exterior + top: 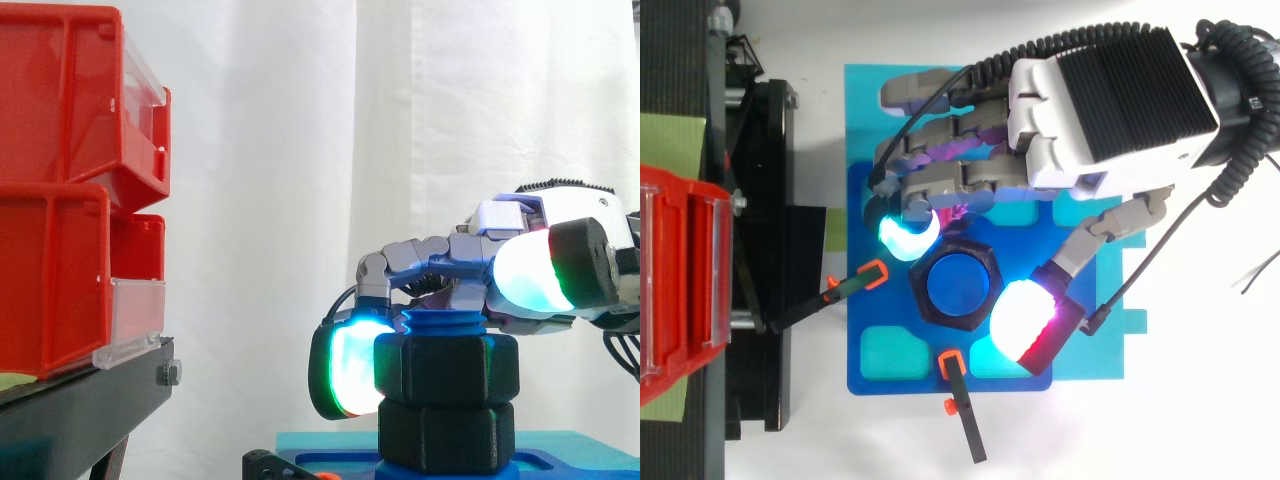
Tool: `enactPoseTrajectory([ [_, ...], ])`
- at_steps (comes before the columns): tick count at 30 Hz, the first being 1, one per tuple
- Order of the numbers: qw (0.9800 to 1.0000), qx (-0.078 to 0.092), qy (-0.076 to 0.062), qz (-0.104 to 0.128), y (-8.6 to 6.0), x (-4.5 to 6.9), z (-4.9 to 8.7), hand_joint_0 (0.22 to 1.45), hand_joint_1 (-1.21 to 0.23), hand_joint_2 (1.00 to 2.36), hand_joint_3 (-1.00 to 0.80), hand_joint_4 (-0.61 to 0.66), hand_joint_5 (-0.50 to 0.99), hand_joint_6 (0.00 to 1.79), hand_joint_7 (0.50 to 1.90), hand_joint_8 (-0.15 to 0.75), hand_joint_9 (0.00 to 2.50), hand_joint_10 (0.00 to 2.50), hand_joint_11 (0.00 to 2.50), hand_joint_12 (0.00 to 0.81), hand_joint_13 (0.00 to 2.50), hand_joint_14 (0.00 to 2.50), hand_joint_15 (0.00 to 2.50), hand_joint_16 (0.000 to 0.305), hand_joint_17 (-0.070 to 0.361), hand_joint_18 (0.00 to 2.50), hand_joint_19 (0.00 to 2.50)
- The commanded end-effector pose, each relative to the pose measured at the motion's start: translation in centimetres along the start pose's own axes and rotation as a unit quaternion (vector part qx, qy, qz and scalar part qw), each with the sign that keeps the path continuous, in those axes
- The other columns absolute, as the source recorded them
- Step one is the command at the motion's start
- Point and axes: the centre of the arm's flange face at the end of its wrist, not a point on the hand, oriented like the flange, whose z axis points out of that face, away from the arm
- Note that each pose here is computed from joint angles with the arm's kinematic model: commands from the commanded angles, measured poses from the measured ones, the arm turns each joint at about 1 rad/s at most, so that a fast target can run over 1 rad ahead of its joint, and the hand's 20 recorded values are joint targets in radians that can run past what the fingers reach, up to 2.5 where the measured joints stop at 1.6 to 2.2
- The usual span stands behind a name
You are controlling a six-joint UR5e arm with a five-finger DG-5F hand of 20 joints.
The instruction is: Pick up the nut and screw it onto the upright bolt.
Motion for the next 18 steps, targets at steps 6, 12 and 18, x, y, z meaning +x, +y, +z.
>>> enactPoseTrajectory([
  [6,1.0000,0.002,0.000,0.001,-0.19,-0.08,-0.12,0.51,-0.29,1.00,-0.50,0.03,0.08,0.50,1.37,0.179,1.20,0.00,0.00,0.214,0.58,0.00,0.00,0.022,0.049,0.24,0.00],
  [12,1.0000,0.003,-0.001,0.000,-0.37,-0.17,-0.22,0.51,-0.28,1.00,-0.50,0.04,0.08,0.50,1.39,0.181,1.22,0.00,0.00,0.208,0.61,0.00,0.00,0.020,0.046,0.27,0.00],
  [18,1.0000,0.001,-0.006,-0.002,-0.46,-0.86,-0.07,0.49,-0.23,1.00,-0.50,0.21,-0.01,0.50,1.13,0.220,1.09,0.00,0.00,0.241,0.55,0.00,0.00,0.026,0.058,0.18,0.00],
])
